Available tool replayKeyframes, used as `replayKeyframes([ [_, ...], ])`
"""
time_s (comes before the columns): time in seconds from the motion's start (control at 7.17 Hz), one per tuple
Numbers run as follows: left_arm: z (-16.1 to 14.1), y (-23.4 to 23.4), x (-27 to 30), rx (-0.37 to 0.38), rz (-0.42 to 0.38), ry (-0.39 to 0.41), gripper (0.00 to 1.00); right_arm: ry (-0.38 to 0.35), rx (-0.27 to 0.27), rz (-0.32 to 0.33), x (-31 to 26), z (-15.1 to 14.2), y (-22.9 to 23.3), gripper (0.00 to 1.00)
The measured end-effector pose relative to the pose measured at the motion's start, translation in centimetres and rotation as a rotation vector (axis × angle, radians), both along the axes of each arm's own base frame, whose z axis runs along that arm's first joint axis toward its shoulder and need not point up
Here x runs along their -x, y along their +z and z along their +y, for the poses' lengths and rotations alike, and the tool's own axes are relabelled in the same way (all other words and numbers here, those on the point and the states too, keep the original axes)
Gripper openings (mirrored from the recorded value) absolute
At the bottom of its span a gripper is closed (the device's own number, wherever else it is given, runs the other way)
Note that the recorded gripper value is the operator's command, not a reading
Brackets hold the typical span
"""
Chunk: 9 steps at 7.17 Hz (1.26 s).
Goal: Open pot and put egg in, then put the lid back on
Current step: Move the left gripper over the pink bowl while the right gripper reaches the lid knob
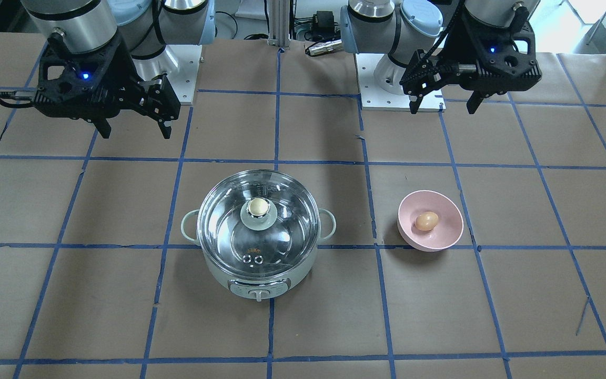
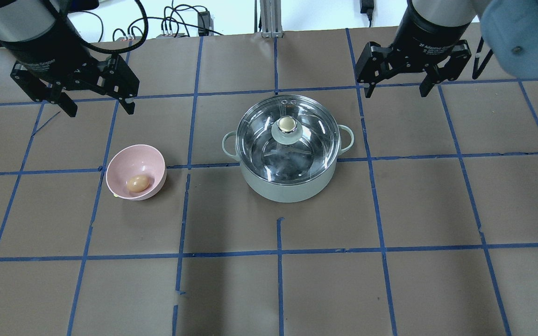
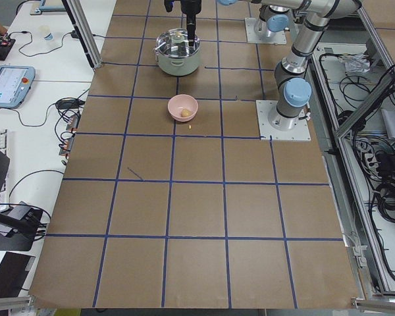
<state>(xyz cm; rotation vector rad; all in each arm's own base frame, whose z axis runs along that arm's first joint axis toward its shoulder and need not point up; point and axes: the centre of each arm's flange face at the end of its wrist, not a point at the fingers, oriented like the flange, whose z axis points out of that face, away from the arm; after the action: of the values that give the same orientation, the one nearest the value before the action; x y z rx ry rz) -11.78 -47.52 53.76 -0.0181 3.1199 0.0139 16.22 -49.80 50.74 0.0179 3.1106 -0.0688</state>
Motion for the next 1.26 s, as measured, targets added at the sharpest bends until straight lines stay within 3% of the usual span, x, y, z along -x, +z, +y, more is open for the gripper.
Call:
replayKeyframes([
  [0.56, 0.2, -0.8, -0.2, -0.020, 0.002, -0.049, 1.00, 0.009, -0.008, 0.004, -0.1, -0.1, -0.3, 0.99],
  [0.98, -0.1, -5.6, -1.4, -0.077, 0.013, -0.223, 1.00, 0.018, -0.020, 0.015, -0.9, -1.0, -1.4, 0.98],
  [1.26, -0.7, -7.6, -2.7, -0.090, 0.024, -0.302, 1.00, 0.050, -0.013, 0.004, -5.8, -3.2, -4.1, 0.98],
])
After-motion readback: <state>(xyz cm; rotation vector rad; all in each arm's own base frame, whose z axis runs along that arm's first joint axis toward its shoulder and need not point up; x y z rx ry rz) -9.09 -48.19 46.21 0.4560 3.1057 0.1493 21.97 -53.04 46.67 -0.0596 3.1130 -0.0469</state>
